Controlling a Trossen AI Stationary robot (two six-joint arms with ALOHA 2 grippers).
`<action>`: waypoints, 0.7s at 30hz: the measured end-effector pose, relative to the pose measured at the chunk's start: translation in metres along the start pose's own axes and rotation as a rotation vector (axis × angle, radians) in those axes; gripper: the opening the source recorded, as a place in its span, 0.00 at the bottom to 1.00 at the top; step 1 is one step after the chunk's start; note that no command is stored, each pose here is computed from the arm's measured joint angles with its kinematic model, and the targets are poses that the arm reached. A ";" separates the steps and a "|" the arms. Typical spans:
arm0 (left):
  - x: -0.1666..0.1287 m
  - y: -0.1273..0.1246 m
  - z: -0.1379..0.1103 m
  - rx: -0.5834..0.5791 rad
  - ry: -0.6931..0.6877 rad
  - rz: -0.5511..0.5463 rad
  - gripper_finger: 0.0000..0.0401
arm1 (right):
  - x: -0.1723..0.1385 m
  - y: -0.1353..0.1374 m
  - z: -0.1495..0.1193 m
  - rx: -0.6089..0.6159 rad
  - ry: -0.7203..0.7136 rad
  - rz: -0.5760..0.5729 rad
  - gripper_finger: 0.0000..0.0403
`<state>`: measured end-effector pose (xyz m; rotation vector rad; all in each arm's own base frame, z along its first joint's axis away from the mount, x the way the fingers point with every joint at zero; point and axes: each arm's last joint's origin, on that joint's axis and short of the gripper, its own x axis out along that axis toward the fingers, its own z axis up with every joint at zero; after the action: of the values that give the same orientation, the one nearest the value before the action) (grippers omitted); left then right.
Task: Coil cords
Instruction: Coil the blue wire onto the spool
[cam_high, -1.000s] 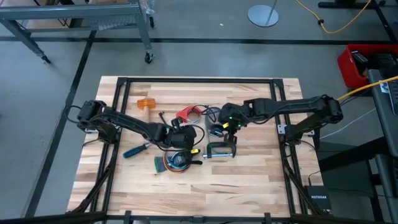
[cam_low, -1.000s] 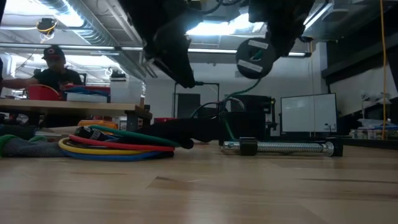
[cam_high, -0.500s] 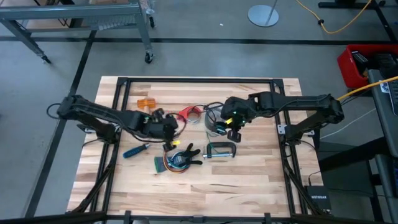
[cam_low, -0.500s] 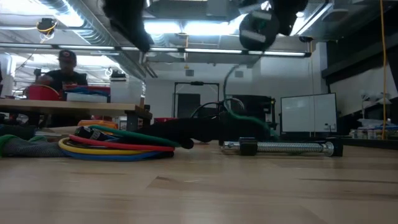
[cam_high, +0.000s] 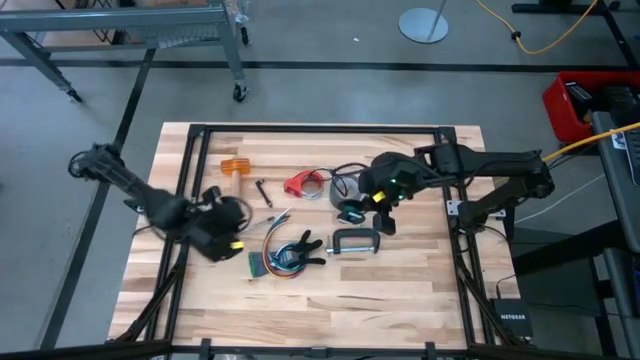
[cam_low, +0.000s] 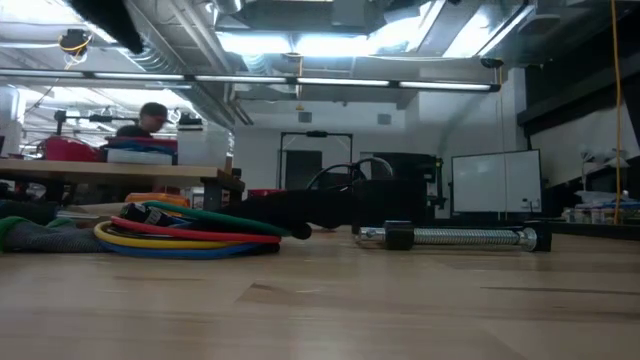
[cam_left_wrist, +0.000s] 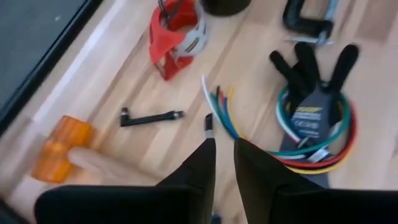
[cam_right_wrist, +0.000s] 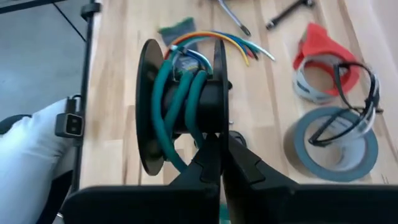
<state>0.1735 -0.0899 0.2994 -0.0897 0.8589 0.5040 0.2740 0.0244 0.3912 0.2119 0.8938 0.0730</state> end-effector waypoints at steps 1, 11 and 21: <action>-0.002 0.001 -0.009 -0.019 -0.029 -0.010 0.12 | -0.003 0.003 0.001 -0.009 -0.005 0.000 0.01; 0.063 -0.019 -0.067 -0.125 -0.383 -0.161 0.09 | -0.021 0.023 0.009 -0.067 -0.099 -0.051 0.01; 0.102 -0.035 -0.045 -0.194 -0.781 -0.474 0.11 | -0.023 0.025 0.021 -0.097 -0.230 -0.063 0.01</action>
<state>0.2134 -0.0935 0.1898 -0.2479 0.0096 0.1398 0.2765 0.0420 0.4263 0.0987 0.6654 0.0325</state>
